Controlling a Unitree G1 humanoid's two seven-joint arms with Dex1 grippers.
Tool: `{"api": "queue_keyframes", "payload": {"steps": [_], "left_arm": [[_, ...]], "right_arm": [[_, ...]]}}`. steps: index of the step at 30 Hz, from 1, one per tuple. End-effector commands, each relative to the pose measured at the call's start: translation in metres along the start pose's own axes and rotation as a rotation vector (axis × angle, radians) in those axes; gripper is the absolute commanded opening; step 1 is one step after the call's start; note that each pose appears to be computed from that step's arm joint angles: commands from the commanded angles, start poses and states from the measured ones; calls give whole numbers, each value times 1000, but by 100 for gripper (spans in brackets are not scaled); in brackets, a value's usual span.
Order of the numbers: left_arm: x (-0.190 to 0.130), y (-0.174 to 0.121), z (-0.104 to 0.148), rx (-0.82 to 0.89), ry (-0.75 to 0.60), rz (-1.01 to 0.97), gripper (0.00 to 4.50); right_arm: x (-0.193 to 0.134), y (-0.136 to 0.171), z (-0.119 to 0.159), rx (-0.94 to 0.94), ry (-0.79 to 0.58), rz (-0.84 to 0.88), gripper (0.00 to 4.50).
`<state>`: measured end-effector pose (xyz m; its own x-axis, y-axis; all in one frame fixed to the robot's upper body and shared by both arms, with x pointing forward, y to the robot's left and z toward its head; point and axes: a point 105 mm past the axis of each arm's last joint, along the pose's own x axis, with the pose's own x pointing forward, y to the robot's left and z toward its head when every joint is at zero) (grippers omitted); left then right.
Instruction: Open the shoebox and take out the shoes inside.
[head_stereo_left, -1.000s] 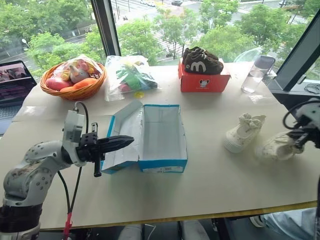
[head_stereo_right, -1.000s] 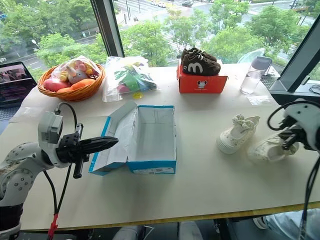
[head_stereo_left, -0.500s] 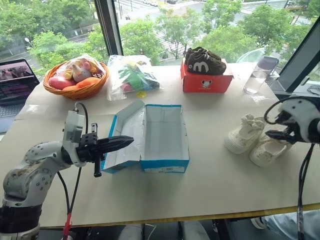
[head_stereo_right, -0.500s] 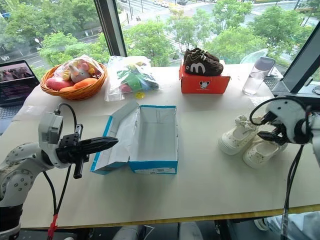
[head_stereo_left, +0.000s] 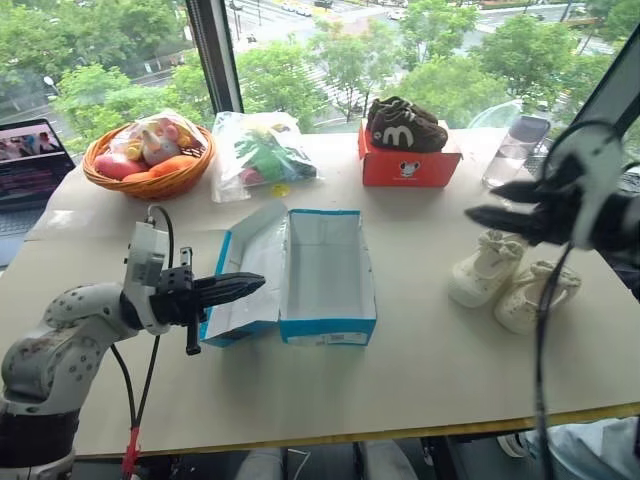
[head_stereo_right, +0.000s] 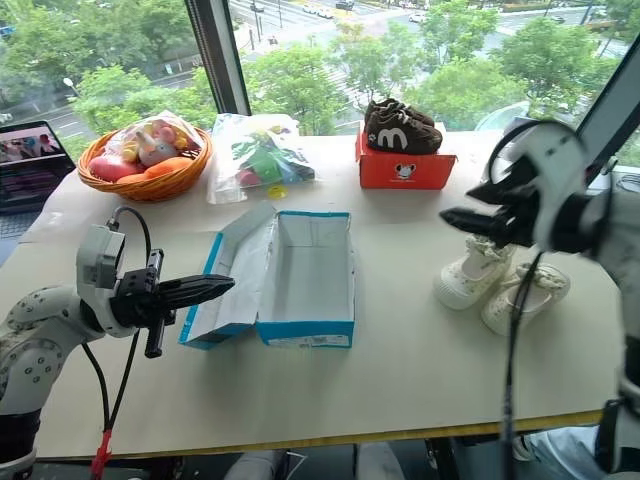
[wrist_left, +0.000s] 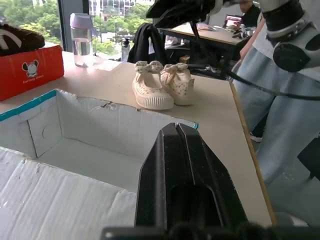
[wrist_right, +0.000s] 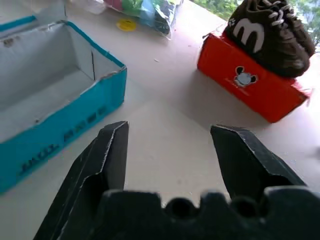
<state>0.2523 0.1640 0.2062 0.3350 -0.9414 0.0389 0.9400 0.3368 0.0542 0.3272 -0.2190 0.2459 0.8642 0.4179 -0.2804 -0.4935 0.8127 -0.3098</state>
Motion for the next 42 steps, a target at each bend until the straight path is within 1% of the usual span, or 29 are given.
{"api": "queue_keyframes", "payload": {"steps": [1, 3, 4, 5, 6, 7, 8, 9, 10, 11, 12, 14, 15, 16, 20, 23, 27, 32, 42], "left_arm": [[-9, 11, 15, 61, -53, 154, 0], [-17, 25, 15, 80, -82, 306, 0], [-25, 38, 14, 88, -105, 434, 0], [-31, 46, 14, 91, -121, 521, 0], [-42, 61, 13, 93, -149, 663, 0], [-58, 78, 8, 89, -161, 832, 0], [-76, 91, 0, 81, -166, 998, 0], [-88, 98, -7, 75, -165, 1108, 0], [-99, 103, -13, 68, -166, 1198, 0], [-115, 108, -28, 57, -116, 1325, 0], [-125, 110, -39, 53, -78, 1408, 0], [-143, 107, -59, -4, -105, 1556, 0], [-146, 105, -64, -15, -116, 1588, 0], [-148, 105, -66, -18, -120, 1609, 0], [-136, 106, -77, -6, -87, 1556, 0], [-130, 108, -81, -21, -93, 1529, 0], [-130, 112, -83, -21, -92, 1519, 0], [-127, 116, -82, -15, -104, 1504, 0], [-122, 118, -83, -12, -118, 1487, 0]], "right_arm": [[5, -10, 2, 28, -108, -236, 317], [13, -7, -13, 22, -103, -318, 317], [18, -6, -25, 30, -91, -355, 317], [21, -5, -33, 32, -84, -377, 317], [25, -4, -42, 32, -80, -403, 317], [29, -3, -56, -3, -45, -435, 317], [32, -1, -67, 20, -44, -448, 317], [34, 0, -73, 39, -46, -458, 317], [34, 0, -79, 41, -44, -466, 317], [35, 1, -86, 37, -35, -473, 317], [36, 1, -91, 23, -26, -478, 317], [37, -1, -103, 28, -19, -503, 317], [37, -2, -106, 31, -21, -506, 317], [38, -2, -107, 31, -23, -506, 317], [42, 6, -114, -4, -32, -490, 317], [44, 10, -116, -10, -53, -485, 317], [47, 14, -117, 8, -72, -480, 317], [51, 20, -123, -15, -64, -473, 317], [54, 21, -135, -16, -36, -479, 317]]}}
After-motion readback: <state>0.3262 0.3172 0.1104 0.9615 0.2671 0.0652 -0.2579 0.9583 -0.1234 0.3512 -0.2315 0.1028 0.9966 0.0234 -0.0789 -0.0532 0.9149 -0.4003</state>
